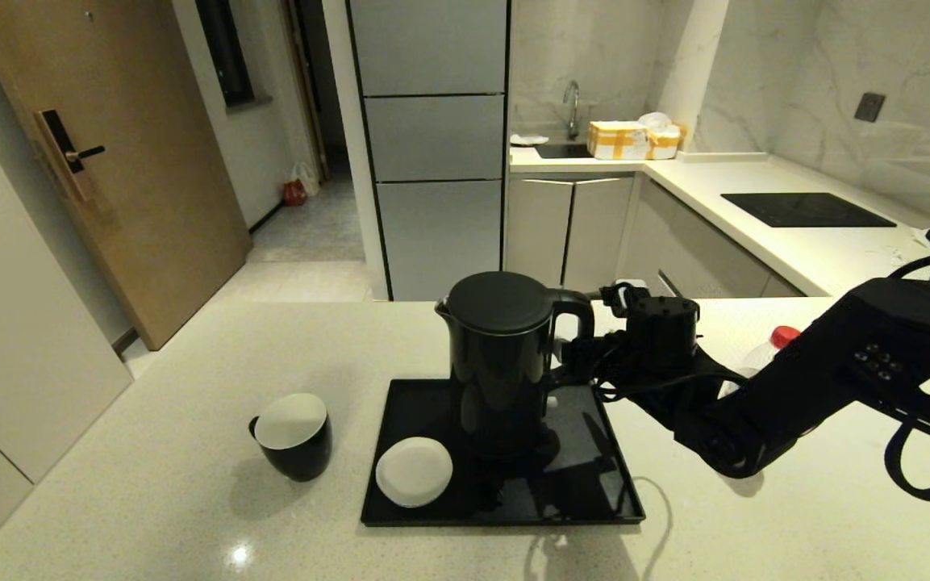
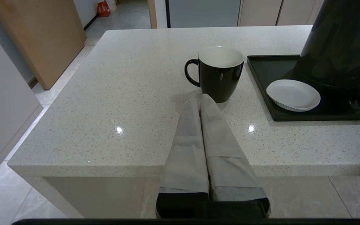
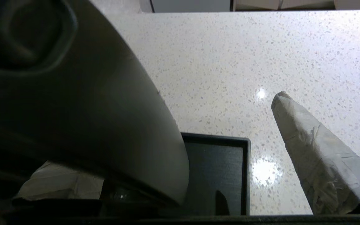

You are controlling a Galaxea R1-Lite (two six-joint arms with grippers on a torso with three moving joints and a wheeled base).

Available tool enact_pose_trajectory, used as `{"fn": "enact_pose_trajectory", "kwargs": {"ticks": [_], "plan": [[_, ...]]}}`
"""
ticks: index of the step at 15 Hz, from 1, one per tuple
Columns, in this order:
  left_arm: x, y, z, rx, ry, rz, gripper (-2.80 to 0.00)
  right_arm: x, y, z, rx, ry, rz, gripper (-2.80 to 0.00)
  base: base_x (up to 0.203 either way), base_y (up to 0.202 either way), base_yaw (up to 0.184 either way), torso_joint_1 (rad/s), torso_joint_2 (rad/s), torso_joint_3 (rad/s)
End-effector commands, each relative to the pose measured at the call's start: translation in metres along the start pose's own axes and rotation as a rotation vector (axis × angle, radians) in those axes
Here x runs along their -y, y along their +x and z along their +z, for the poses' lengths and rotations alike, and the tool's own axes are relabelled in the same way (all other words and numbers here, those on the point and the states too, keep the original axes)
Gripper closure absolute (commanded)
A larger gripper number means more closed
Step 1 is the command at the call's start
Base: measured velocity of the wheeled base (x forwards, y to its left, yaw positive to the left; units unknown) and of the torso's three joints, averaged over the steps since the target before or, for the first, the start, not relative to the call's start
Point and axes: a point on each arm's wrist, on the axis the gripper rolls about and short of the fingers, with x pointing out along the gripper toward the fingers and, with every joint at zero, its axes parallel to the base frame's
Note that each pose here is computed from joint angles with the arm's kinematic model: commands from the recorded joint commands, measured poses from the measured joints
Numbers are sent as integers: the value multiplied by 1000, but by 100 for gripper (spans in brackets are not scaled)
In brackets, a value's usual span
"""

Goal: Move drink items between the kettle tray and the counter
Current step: Pick up the kettle

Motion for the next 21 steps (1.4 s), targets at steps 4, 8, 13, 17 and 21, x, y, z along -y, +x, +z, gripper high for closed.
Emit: {"fn": "enact_pose_trajectory", "kwargs": {"ticks": [4, 8, 13, 17, 21], "plan": [[0, 0, 0, 1, 0, 1, 0, 1, 5, -6, -6, -1, -6, 0, 0, 0, 0, 0, 0, 0], [0, 0, 0, 0, 0, 0, 0, 1, 7, -7, -4, -5, -20, 0, 0, 0, 0, 0, 0, 0], [0, 0, 0, 0, 0, 1, 0, 0, 4, -3, -1, -4, -17, 0, 0, 0, 0, 0, 0, 0], [0, 0, 0, 0, 0, 1, 0, 3, -5, 12, 8, 10, -24, 0, 0, 0, 0, 0, 0, 0], [0, 0, 0, 0, 0, 1, 0, 0, -15, 39, 8, 13, -24, 0, 0, 0, 0, 0, 0, 0]]}}
